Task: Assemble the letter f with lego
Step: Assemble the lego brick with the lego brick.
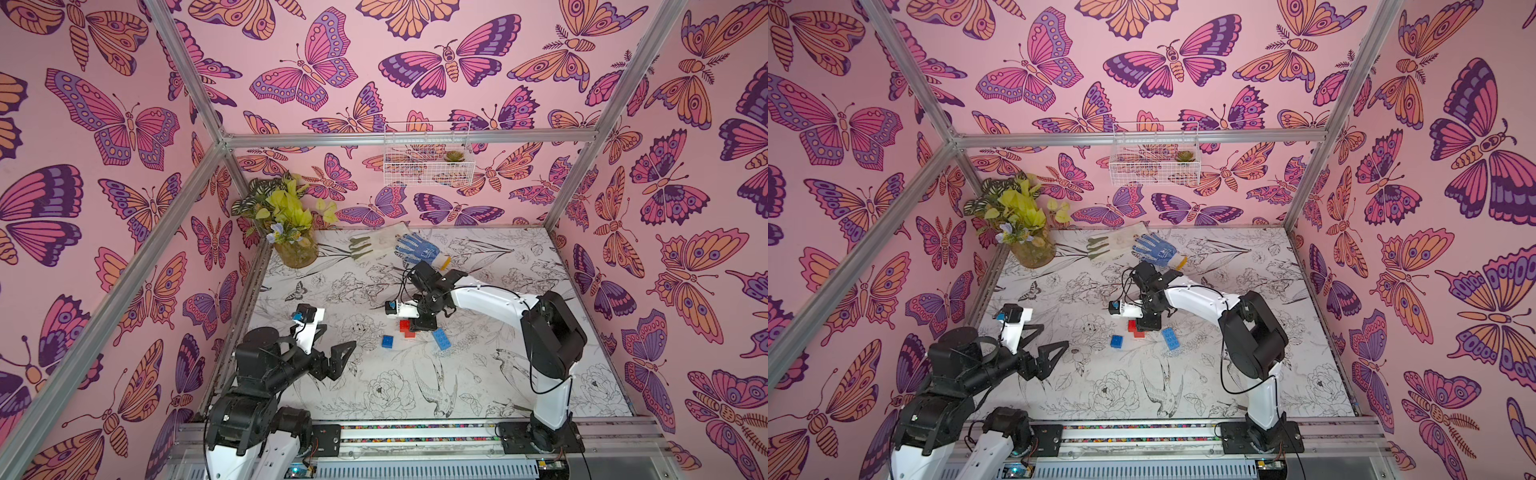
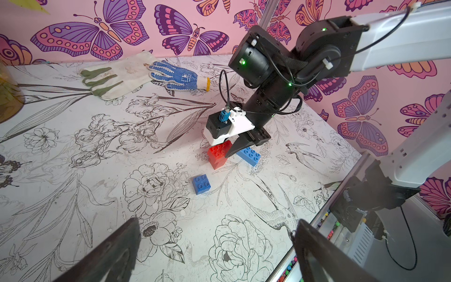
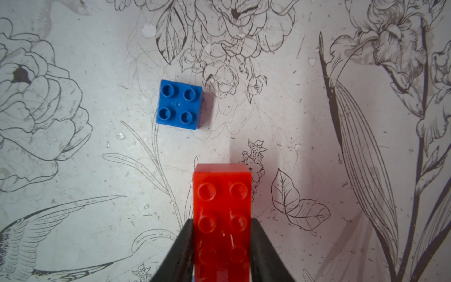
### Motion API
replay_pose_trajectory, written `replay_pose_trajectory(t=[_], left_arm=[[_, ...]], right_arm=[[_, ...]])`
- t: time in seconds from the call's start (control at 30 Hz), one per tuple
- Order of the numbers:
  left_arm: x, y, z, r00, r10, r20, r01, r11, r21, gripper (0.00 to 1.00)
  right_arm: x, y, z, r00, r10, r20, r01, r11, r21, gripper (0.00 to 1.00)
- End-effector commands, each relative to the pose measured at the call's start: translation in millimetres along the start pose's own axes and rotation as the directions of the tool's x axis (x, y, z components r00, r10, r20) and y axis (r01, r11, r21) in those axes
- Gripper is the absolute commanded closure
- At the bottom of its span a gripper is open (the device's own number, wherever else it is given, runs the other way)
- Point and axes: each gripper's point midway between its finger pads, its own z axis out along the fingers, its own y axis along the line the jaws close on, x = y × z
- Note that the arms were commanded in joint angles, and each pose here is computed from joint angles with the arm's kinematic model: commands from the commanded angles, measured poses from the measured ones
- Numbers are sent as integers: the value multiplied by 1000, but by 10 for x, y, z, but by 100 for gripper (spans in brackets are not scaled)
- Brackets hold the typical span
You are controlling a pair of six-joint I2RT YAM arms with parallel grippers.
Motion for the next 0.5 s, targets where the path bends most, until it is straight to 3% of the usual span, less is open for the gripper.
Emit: replay_pose_trajectory(t=[0.0,0.47], left_arm=[[12,-21,10,1000,8,8,-9,1000,14,1],[13,-20,12,1000,7,7,-7,1000,14,1]], right_arm=[[219,53,206,995,16,-97,-18,1000,-25,79],[231,82,290,989,-6,-145,2,1000,-23,80]])
